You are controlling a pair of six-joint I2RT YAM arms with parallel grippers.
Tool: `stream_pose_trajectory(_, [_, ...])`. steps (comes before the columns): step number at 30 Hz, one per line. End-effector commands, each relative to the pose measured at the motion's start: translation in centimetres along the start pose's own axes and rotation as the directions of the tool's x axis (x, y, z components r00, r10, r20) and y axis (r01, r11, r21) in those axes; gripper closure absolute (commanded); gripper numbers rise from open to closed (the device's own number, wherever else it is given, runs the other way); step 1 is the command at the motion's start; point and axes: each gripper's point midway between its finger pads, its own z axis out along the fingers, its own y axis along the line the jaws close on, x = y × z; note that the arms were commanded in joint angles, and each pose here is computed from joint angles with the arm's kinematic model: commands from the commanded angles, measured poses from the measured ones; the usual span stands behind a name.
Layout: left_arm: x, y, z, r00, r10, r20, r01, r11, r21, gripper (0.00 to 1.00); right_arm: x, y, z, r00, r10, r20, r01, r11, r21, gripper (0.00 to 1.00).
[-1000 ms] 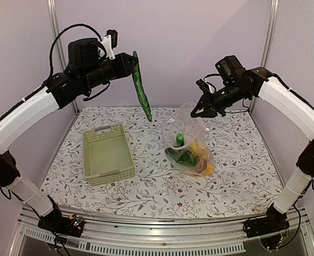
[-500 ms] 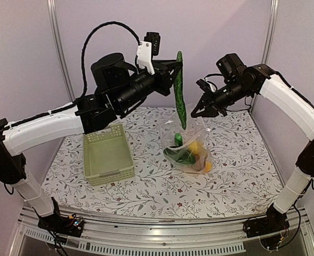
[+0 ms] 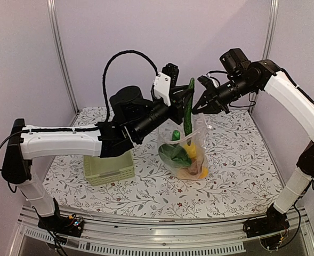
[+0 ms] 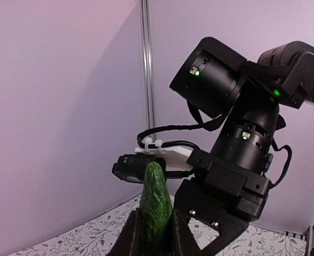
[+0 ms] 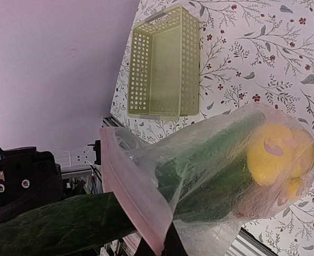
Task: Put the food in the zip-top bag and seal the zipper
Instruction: Place the fake vegetable in the zipper food storage bag, then pass from the right arm to the left
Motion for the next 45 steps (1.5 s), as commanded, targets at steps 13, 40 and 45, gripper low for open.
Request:
stream_pose_trajectory(13, [7.1, 1.3, -0.3, 0.975, 0.213, -0.058, -0.221, 0.956, -0.195, 0.57, 0.9, 1.9, -2.2, 1.000, -0.002, 0.019, 0.004, 0.998, -0.060, 1.00])
stream_pose_trajectory(40, [-1.0, -3.0, -13.2, 0.881, 0.107, -0.461, 0.116, 0.896, 0.429, 0.40, 2.4, -3.1, 0.5, 0.997, -0.055, -0.059, 0.061, 0.993, 0.103, 1.00])
stream_pose_trajectory(45, [1.9, -6.0, -11.7, 0.827, 0.260, -0.498, 0.075, 0.826, 0.558, 0.35, 2.9, -5.5, 1.2, 0.992, -0.062, -0.111, 0.086, 0.972, 0.220, 1.00])
